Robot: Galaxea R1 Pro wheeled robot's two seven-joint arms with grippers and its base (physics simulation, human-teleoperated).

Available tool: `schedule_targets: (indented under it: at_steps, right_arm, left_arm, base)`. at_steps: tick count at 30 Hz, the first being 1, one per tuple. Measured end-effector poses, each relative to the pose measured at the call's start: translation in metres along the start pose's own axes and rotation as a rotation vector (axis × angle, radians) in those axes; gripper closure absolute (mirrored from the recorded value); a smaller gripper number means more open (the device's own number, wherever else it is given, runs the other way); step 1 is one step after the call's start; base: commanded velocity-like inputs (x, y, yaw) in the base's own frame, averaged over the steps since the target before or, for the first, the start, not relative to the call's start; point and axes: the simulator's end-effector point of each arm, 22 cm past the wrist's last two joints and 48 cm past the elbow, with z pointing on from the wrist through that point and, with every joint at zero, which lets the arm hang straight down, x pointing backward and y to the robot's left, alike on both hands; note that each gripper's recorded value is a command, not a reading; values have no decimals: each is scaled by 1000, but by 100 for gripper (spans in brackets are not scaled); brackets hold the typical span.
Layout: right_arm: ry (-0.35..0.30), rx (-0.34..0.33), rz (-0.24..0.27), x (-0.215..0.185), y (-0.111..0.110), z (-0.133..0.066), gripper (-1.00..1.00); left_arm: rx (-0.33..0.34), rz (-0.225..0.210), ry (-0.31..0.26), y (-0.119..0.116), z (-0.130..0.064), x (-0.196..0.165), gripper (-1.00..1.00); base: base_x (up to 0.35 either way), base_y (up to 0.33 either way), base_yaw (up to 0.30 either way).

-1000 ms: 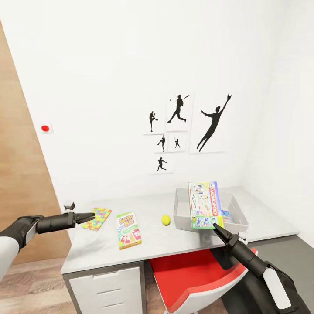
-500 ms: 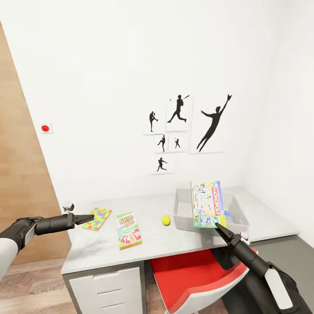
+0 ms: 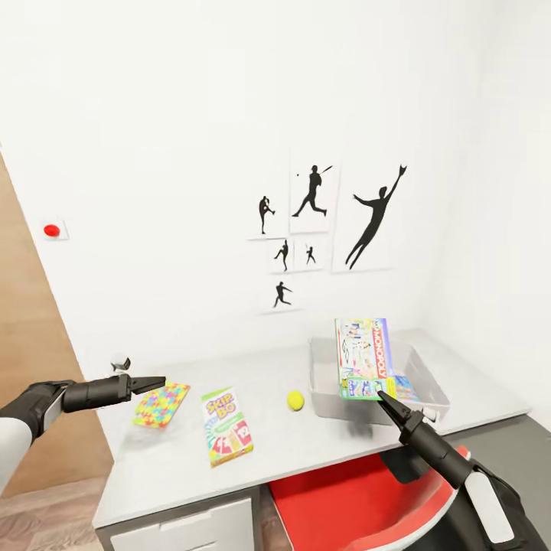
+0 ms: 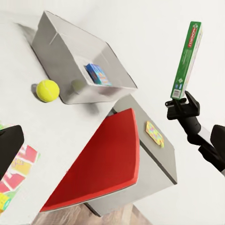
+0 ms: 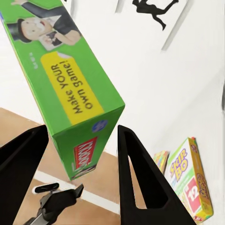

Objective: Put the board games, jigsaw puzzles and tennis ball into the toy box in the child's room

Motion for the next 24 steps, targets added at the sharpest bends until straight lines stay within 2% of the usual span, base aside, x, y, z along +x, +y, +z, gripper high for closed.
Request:
schedule_targets:
  at_steps: [10,24]
  right_arm:
    - [0,-1,-2,0,1,0,100]
    - [0,-2,-1,0,1,0,100]
  left_arm:
    - [0,2,0,-1,0,-1,-100]
    - [0,3,0,-1,0,0,-100]
  base:
    - [109,23,-253]
    - [226,0,-19]
